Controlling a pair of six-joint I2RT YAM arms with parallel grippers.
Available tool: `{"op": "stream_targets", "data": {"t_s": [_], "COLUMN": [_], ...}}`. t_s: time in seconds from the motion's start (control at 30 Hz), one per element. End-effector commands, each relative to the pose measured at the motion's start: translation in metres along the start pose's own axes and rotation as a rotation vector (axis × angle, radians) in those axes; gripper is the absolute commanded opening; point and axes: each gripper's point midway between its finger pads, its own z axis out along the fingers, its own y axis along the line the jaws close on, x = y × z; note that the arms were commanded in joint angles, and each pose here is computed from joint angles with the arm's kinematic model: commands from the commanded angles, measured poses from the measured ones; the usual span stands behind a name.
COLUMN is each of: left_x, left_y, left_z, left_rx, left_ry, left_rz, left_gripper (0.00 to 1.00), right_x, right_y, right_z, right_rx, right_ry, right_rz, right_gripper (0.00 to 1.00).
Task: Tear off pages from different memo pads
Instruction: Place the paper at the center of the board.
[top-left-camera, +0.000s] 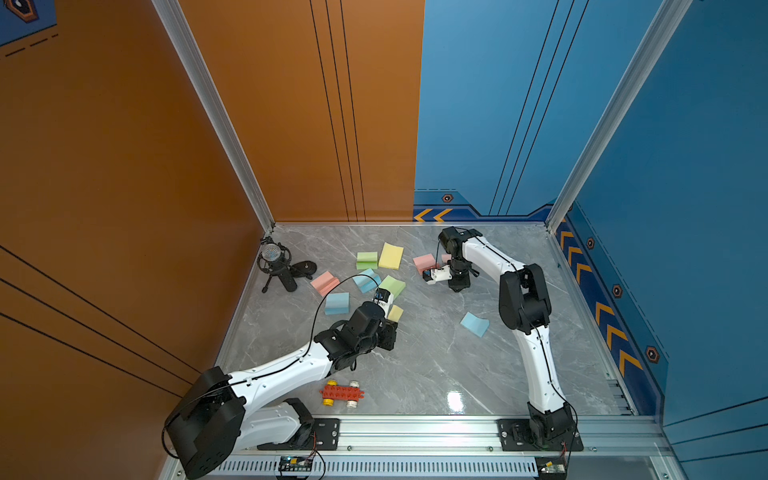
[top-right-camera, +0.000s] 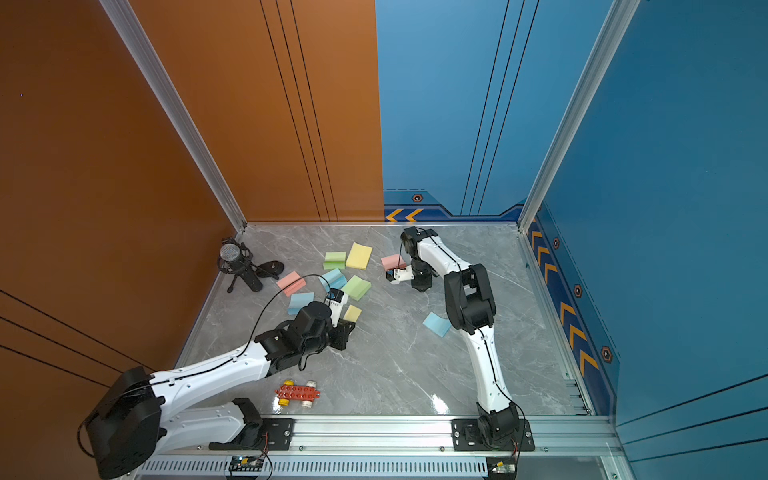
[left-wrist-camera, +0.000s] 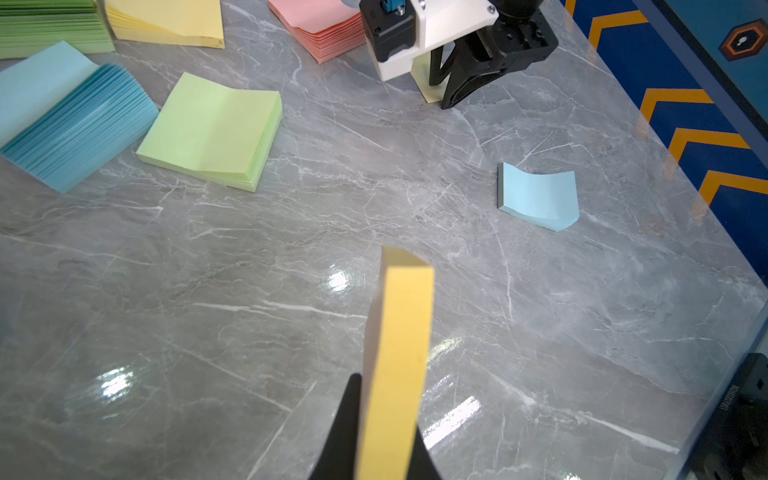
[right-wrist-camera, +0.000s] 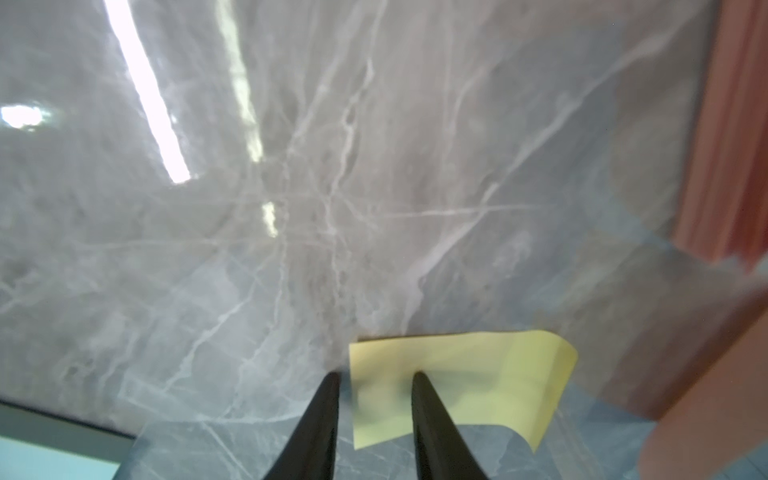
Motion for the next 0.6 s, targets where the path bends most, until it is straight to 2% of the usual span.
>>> {"op": "stream_targets", "data": {"t_s": [0.0, 0.13, 0.23, 0.3, 0.5, 0.57], "left_x": [-0.018, -0.025, -0.031, -0.032, -0.051, -0.067], "left_y": [-0.008, -0.015, -0.022, -0.027, -0.046, -0.051], "left_z": [-0.005, 0.004, 0.018, 0.030, 0.077, 0.094], "left_rx": [0.029, 0.042, 0.049, 0.053, 0.050, 0.052], "left_ry": [-0.030, -0.013, 0.016, 0.042, 0.081, 0.070], "left_rz": [-0.051, -0.115, -0.159, -0.184, -0.227, -0.243], "left_gripper": [0.00, 0.00, 0.00, 0.00, 0.00, 0.00], "right_x": [0.007, 0.004, 0.009, 0.016, 0.035, 0.044], "right_y": [0.035, 0.025, 0.014, 0.007, 0.004, 0.018], "right_z": [-0.014, -0.055, -0.094, -0.133, -0.218, -0.238], "right_rx": [-0.122, -0.065, 0.035, 0.139, 0.399, 0.475], "right_ry": [-0.032, -0.167, -0.277, -0.365, -0.717, -0.819], "right_rz": [0.044, 0.198, 0.321, 0.409, 0.780, 0.893], "right_gripper": [0.33, 0.44, 0.46, 0.47, 0.52, 0.60]}}
